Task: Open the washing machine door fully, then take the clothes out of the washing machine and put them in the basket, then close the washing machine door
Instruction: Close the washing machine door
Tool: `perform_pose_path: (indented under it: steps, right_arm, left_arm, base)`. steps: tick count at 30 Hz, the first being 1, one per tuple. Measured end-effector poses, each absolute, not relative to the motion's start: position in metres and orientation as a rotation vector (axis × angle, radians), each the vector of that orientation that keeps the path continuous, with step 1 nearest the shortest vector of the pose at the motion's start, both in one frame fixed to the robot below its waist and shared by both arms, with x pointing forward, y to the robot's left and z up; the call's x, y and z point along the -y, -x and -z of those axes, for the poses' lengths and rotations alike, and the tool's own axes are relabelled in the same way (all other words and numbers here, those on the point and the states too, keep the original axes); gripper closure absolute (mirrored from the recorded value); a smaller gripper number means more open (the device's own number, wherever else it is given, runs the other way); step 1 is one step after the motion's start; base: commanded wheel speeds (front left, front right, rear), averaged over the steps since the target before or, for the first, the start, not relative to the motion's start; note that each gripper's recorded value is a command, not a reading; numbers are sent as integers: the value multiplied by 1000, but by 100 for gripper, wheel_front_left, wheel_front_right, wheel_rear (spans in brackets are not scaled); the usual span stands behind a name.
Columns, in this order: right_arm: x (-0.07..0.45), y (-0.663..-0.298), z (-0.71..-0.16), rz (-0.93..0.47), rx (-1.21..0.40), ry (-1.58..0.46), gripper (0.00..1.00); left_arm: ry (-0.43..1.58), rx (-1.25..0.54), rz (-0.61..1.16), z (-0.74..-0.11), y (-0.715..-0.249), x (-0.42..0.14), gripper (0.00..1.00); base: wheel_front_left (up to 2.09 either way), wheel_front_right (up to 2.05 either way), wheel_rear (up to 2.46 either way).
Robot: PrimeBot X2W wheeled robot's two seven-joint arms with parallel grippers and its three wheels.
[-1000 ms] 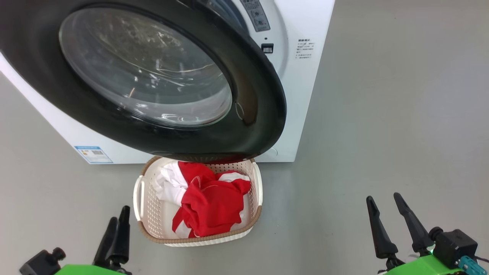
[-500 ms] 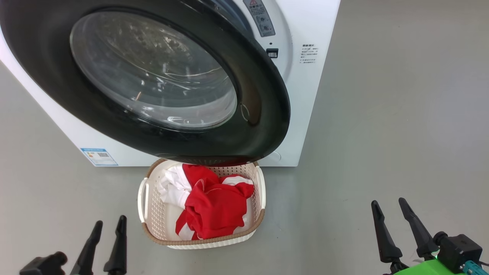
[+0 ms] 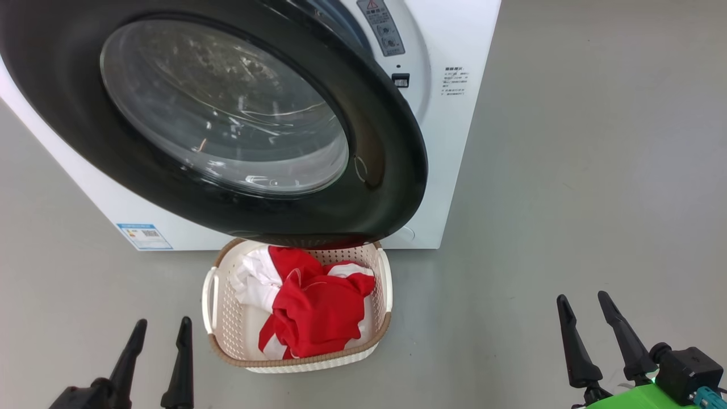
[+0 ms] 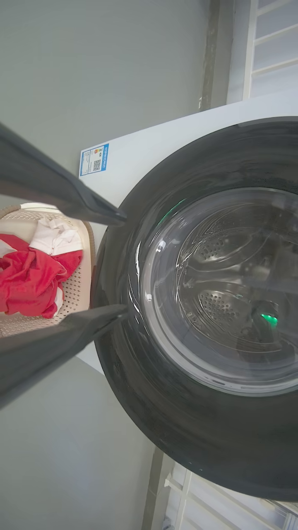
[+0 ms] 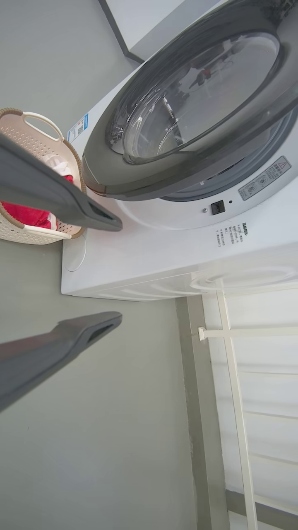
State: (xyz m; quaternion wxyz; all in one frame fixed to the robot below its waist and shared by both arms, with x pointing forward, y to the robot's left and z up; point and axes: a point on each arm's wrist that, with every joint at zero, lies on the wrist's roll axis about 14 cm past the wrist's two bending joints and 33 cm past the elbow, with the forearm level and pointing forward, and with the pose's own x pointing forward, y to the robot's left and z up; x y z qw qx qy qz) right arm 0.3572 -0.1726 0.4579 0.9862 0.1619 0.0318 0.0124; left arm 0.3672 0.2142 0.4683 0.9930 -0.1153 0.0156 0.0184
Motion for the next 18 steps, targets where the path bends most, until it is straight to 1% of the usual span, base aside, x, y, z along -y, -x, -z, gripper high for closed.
perform_pose_path:
  steps: [17, 18]
  right_arm:
    - [173, -357, -458, -23, -63, -326, 0]
    - [173, -357, -458, -24, -63, -326, 25]
  left_arm:
    - [210, -52, -35, -462, -361, -207, 0]
    - [210, -52, -35, -462, -361, -207, 0]
  base:
    - [0, 0, 0]
    - [0, 0, 0]
